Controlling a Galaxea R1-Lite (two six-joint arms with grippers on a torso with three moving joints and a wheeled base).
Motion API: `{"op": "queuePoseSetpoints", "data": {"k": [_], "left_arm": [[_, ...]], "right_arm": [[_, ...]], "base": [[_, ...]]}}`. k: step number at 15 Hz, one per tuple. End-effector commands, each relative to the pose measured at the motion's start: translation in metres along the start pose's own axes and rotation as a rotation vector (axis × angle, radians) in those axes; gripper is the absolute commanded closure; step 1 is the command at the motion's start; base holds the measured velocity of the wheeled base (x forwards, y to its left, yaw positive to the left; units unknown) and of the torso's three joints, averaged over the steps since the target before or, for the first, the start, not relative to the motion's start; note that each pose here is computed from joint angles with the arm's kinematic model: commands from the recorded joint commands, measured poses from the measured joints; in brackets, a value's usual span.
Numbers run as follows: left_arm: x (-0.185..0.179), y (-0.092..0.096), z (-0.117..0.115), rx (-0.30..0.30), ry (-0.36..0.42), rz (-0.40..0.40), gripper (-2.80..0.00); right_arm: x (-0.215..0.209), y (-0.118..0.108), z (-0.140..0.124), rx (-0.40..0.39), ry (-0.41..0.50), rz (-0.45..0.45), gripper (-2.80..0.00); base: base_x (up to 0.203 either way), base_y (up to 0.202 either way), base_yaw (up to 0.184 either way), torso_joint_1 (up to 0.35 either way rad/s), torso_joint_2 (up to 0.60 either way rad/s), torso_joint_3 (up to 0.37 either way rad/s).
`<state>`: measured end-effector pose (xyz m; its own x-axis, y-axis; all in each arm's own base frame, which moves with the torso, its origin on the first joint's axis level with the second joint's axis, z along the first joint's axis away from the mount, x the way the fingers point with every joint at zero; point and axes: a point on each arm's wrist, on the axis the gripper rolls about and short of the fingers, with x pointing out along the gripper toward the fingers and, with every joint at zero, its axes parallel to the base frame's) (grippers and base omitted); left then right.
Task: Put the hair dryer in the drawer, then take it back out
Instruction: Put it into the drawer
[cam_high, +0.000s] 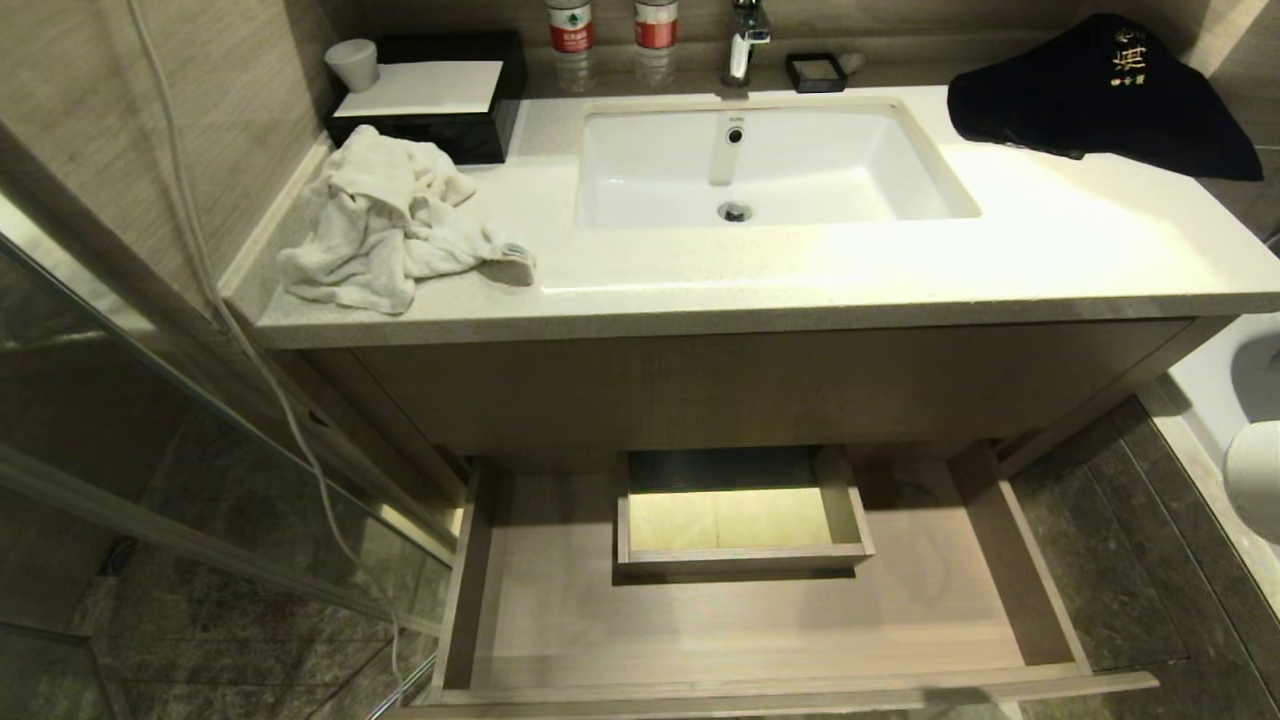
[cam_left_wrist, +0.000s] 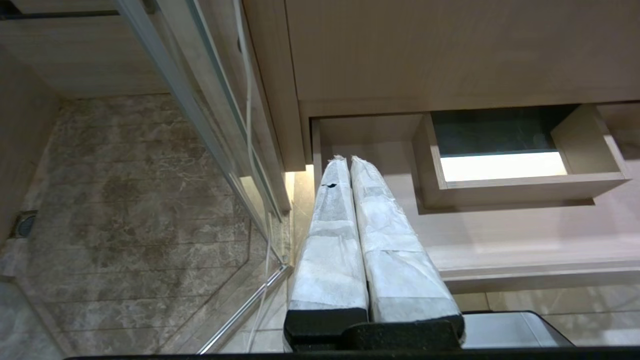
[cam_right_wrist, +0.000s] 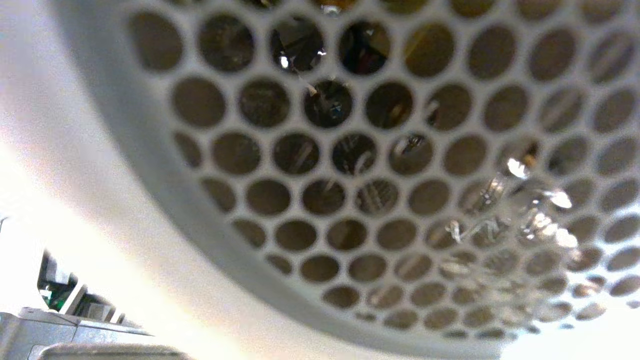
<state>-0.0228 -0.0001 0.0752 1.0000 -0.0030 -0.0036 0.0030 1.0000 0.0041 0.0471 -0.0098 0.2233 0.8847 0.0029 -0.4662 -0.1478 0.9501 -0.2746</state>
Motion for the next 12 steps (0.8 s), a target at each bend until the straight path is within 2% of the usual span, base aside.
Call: {"op": "queuePoseSetpoints", "data": {"k": [1, 5, 12], "left_arm": [[0.0002, 0.0000, -0.0003, 0.001, 0.002, 0.000, 0.00], [0.0002, 0.0000, -0.0003, 0.001, 0.002, 0.000, 0.00], [0.0001, 0.0000, -0.0001, 0.001, 0.002, 0.000, 0.00]], "right_arm": [[0.0001, 0.0016, -0.0029, -0.002, 0.005, 0.006, 0.00], [-0.0010, 0.0038, -0.0062, -0.003, 0.002, 0.005, 0.00], [0.0019, 0.0051, -0.0096, -0.018, -0.028, 0.000, 0.00]], "base": [[0.000, 0.000, 0.000, -0.163, 0.36, 0.176], [0.000, 0.000, 0.000, -0.182, 0.38, 0.195], [0.000, 0.000, 0.000, -0.252, 0.54, 0.281]]}}
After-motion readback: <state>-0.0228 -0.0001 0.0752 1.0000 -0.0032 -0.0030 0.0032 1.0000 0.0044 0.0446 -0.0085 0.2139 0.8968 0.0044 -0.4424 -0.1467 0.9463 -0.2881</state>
